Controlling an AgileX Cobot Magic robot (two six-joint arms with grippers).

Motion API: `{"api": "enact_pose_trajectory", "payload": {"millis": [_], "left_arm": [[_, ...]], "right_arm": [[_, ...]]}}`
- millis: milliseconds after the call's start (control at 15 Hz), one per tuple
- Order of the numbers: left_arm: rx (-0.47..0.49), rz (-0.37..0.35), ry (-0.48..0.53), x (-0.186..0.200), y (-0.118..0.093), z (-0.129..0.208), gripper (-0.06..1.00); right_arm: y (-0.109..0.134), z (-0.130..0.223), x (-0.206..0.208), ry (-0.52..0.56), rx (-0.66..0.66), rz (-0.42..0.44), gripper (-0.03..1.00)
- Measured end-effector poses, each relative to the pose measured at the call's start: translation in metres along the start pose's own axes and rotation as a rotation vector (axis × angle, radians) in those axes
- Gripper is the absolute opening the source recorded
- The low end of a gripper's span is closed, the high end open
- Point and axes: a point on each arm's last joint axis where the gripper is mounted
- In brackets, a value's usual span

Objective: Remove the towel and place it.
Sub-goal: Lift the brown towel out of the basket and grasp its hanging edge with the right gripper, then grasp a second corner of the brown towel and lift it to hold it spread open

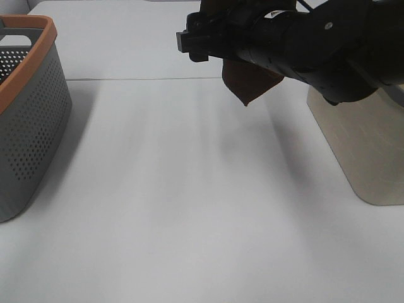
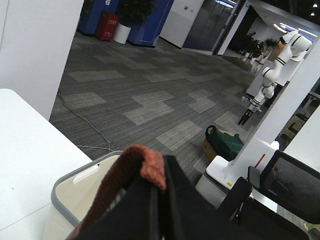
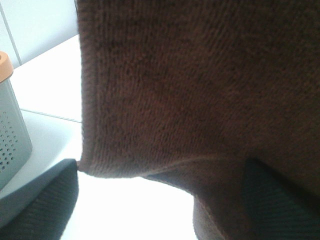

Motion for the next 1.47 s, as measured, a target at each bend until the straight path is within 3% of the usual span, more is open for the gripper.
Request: {"api": "enact_pose_trajectory", "payload": {"millis": [200,533,600,667,733,867,1000,1267,1467], "left_arm": [[0.010,0.008,0.005,0.000,-0.001,0.001,0.00],[0.008,0.009,0.005,0.001,-0.002,0.000,0.00],[0.005,0.005,-0.002,0.001,-0.001,-0.001,0.00],[-0.004,0.001,-0.015,0.001,-0.001,-0.002,0.00],[-0.024,-0.007,-0.035,0.001,0.000,-0.004,0.00],[-0.078,-0.023,-0.079,0.001,0.001,-0.008,0.00],[-0.093,-0.030,-0.102,0.002,0.001,-0.010,0.00],[-0.095,-0.009,-0.098,-0.002,-0.007,-0.006,0.00],[-0.119,-0.014,-0.094,-0.002,-0.008,-0.006,0.00]], "right_arm": [[-0.002,0.003,-0.002,0.011,-0.039,0.028,0.70],[-0.003,0.003,-0.002,0.007,-0.031,0.043,0.38],[-0.003,0.004,-0.002,0.015,-0.031,0.035,0.36],[-0.001,0.005,-0.002,0.034,-0.031,0.018,0.39],[0.001,0.008,-0.002,0.060,-0.033,-0.006,0.48],[0.005,0.012,-0.002,0.104,-0.035,-0.046,0.73],[0.005,0.013,-0.001,0.118,-0.061,-0.045,0.83],[0.000,0.011,-0.002,0.097,-0.147,0.016,0.84],[-0.001,0.011,-0.002,0.095,-0.159,0.027,0.73]]}}
Point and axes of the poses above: a point on each arm's last joint axis where the gripper is mounted, x pointing back along that axis away from the gripper, y along the wrist's bending axis when the last joint is at zero, z = x × y, and after that the axes turned 1 degree about -x, right-handed
